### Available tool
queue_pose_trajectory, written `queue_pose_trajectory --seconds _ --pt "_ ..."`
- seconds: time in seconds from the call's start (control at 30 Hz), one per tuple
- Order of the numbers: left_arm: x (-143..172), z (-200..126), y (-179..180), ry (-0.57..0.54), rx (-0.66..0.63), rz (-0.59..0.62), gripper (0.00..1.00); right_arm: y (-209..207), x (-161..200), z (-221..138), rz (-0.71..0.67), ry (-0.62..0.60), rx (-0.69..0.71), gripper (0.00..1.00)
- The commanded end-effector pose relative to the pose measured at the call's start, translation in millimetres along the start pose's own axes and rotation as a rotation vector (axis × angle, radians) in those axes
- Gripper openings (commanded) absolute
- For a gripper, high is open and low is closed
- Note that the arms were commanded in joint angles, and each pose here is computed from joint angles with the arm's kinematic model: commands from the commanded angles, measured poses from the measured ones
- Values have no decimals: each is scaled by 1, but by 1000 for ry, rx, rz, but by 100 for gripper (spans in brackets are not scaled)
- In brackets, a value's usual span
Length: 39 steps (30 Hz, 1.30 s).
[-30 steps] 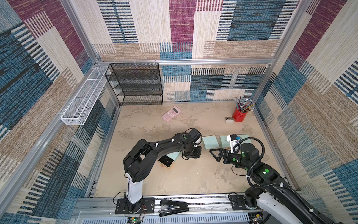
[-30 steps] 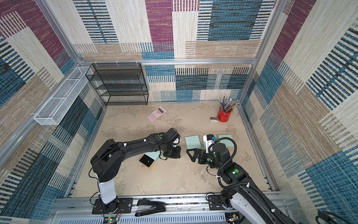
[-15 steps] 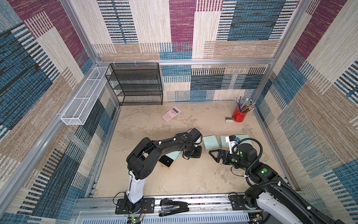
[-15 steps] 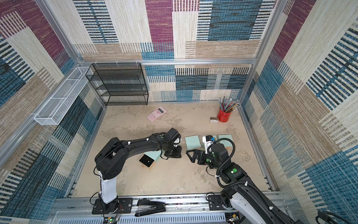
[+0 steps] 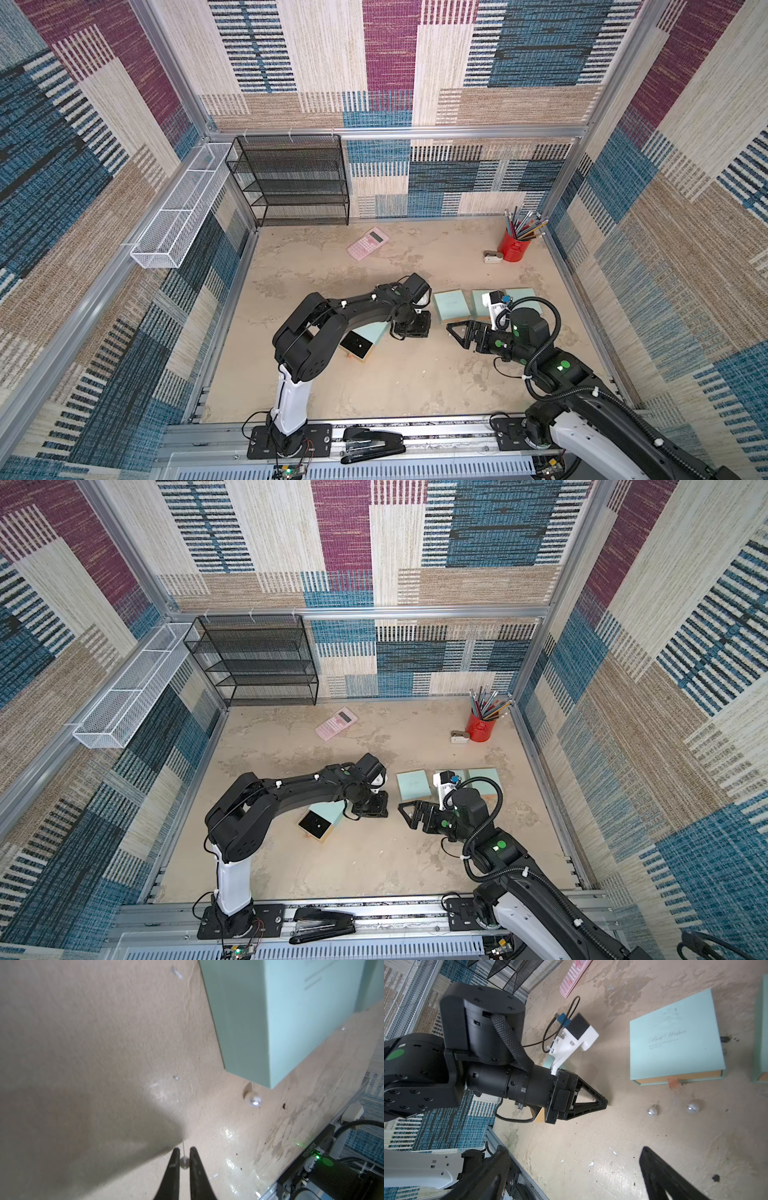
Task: Take out the earrings from the drawer-style jewelry box
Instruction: Place the earring at the center of the board.
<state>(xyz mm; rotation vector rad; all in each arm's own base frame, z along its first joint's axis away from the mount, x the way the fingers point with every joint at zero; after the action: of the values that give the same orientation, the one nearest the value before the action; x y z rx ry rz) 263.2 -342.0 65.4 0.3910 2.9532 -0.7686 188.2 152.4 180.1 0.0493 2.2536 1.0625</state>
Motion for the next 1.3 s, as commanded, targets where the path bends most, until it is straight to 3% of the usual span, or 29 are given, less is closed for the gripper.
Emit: queue_pose_trajectory --seconds 0.0,0.8,1.0,1.27 --pt "-2 3 1 -11 3 -34 14 5 -4 0 -1 -18 -29 99" --pt "-3 3 7 -15 -2 -52 21 4 -3 4 4 -7 -38 99" --pt "-8 -19 -9 -48 51 -26 23 8 -6 3 -14 -17 -42 99" --pt "0 -82 -26 -160 92 20 23 9 -22 2 -30 -56 22 99"
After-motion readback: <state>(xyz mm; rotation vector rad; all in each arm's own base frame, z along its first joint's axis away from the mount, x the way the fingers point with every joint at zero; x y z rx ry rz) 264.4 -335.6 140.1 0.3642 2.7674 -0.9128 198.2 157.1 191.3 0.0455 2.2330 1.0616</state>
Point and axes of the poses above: each gripper's point midway between its finger pads, its own z axis out along the fingers, its own y axis along the line the jaws close on, x = y × z, the point moved 4 cm from there along -z, back along the fingers, and after that the axes turned 1 degree about z, right-handed, at the moved point
